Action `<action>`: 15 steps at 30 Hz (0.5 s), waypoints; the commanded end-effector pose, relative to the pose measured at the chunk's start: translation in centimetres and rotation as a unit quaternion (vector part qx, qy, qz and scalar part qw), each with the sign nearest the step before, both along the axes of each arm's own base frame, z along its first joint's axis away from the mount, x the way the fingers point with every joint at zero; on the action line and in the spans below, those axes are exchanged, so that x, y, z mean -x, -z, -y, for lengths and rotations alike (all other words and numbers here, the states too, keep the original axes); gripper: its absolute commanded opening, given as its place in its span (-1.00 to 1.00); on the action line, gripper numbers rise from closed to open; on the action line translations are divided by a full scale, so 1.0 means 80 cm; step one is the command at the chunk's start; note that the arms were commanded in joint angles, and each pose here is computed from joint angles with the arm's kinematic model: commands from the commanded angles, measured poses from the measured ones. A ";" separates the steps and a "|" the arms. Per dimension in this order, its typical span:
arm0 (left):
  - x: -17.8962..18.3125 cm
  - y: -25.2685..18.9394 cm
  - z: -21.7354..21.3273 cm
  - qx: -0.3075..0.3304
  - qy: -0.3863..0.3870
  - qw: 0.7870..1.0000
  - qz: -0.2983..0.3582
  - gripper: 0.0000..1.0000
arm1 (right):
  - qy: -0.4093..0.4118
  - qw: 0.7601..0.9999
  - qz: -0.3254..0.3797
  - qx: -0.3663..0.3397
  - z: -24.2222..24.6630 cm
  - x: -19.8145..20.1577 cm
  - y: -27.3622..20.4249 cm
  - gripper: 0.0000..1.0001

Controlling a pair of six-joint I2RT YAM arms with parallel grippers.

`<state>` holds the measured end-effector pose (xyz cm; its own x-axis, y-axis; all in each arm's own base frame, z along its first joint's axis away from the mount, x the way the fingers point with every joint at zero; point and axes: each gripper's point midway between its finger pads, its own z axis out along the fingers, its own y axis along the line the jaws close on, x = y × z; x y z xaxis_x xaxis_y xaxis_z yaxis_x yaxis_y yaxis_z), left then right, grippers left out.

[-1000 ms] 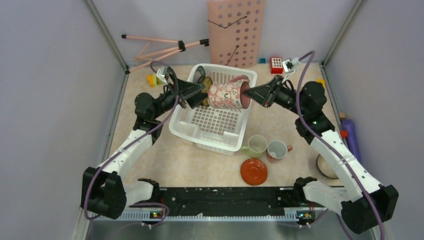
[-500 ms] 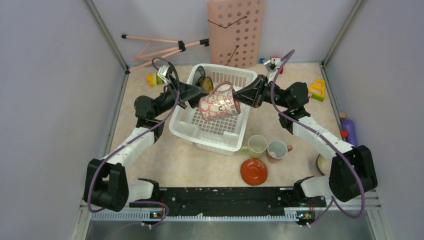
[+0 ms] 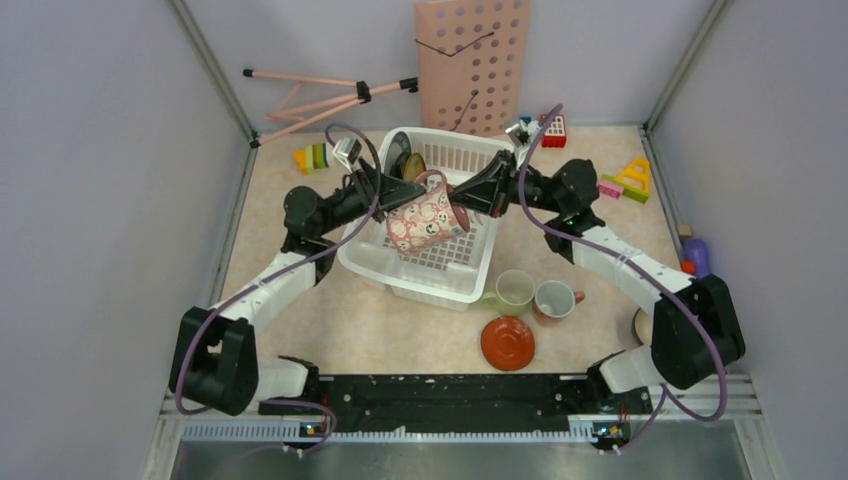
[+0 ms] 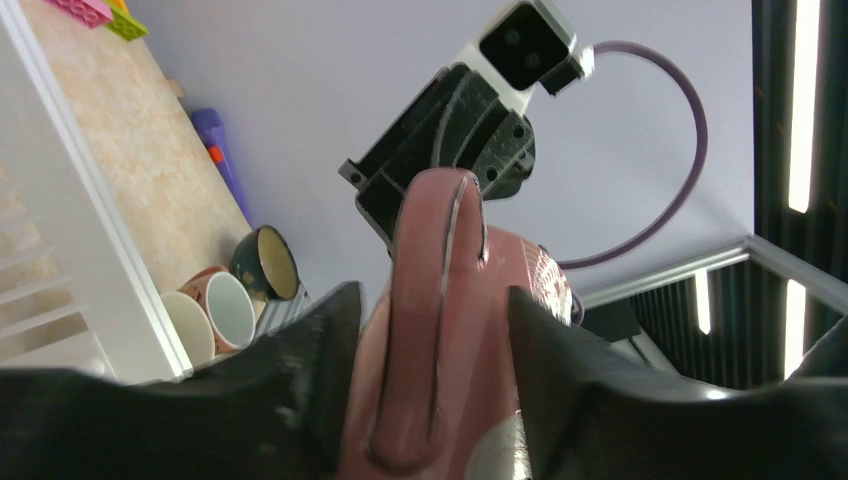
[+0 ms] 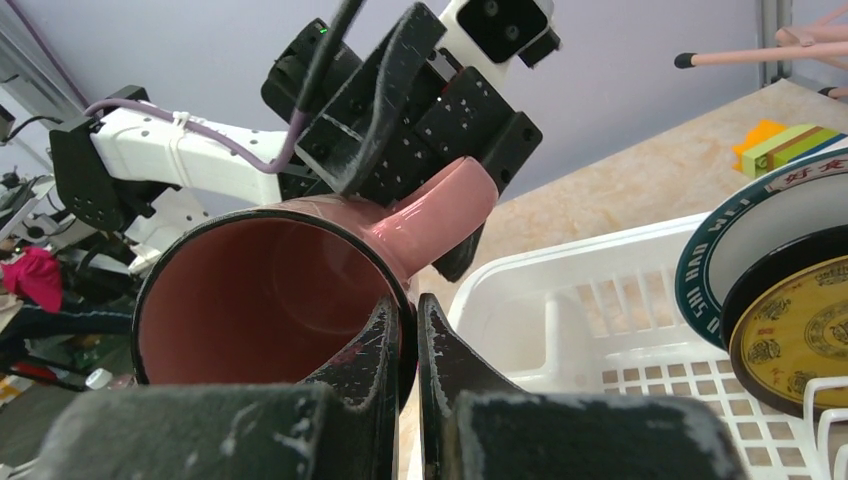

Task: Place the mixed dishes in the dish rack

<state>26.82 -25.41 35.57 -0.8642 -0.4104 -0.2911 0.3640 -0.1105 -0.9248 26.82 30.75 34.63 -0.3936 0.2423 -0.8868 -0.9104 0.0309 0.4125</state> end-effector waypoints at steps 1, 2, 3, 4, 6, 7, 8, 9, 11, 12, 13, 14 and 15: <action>0.005 -0.008 0.007 0.007 0.017 1.000 0.022 0.01 | 0.032 0.994 0.089 -0.054 -0.001 -0.012 -0.069 -1.00; 0.005 -0.008 0.007 0.011 0.018 1.000 0.020 -0.16 | 0.038 0.994 0.092 -0.049 -0.002 -0.017 -0.067 -1.00; 0.004 -0.008 0.007 0.013 0.018 1.000 0.020 -0.33 | 0.042 0.994 0.090 -0.048 -0.002 -0.020 -0.065 -1.00; 0.002 -0.007 0.007 0.014 0.018 1.000 0.018 -0.52 | 0.050 0.993 0.092 -0.046 -0.002 -0.025 -0.064 -1.00; -0.006 -0.005 0.008 0.016 0.011 1.000 0.015 -1.00 | 0.078 0.993 0.084 -0.042 -0.002 -0.041 -0.060 -1.00; -0.010 -0.004 0.008 0.015 0.007 1.000 0.014 -1.00 | 0.091 0.992 0.078 -0.037 -0.002 -0.050 -0.057 -1.00; -0.016 -0.005 0.009 0.016 0.002 1.000 0.015 -1.00 | 0.105 0.992 0.069 -0.031 -0.002 -0.059 -0.053 -1.00; -0.024 -0.004 0.009 0.016 -0.004 1.000 0.015 -1.00 | 0.117 0.991 0.061 -0.023 -0.001 -0.068 -0.048 -1.00; -0.040 -0.002 0.009 0.012 -0.015 1.000 0.011 -1.00 | 0.137 0.990 0.044 -0.013 0.002 -0.084 -0.036 -1.00; -0.049 0.001 0.010 0.009 -0.020 1.000 0.008 -1.00 | 0.144 0.989 0.036 -0.010 0.005 -0.091 -0.031 -0.95; -0.057 0.004 0.010 0.008 -0.024 1.000 0.004 -1.00 | 0.147 0.989 0.028 -0.007 0.008 -0.098 -0.025 -0.74; -0.062 0.005 0.010 0.008 -0.028 1.000 0.002 -1.00 | 0.149 0.989 0.021 -0.008 0.012 -0.103 -0.020 -0.57; -0.068 0.007 0.010 0.009 -0.031 0.999 -0.003 -1.00 | 0.151 0.988 0.011 -0.010 0.017 -0.109 -0.014 -0.50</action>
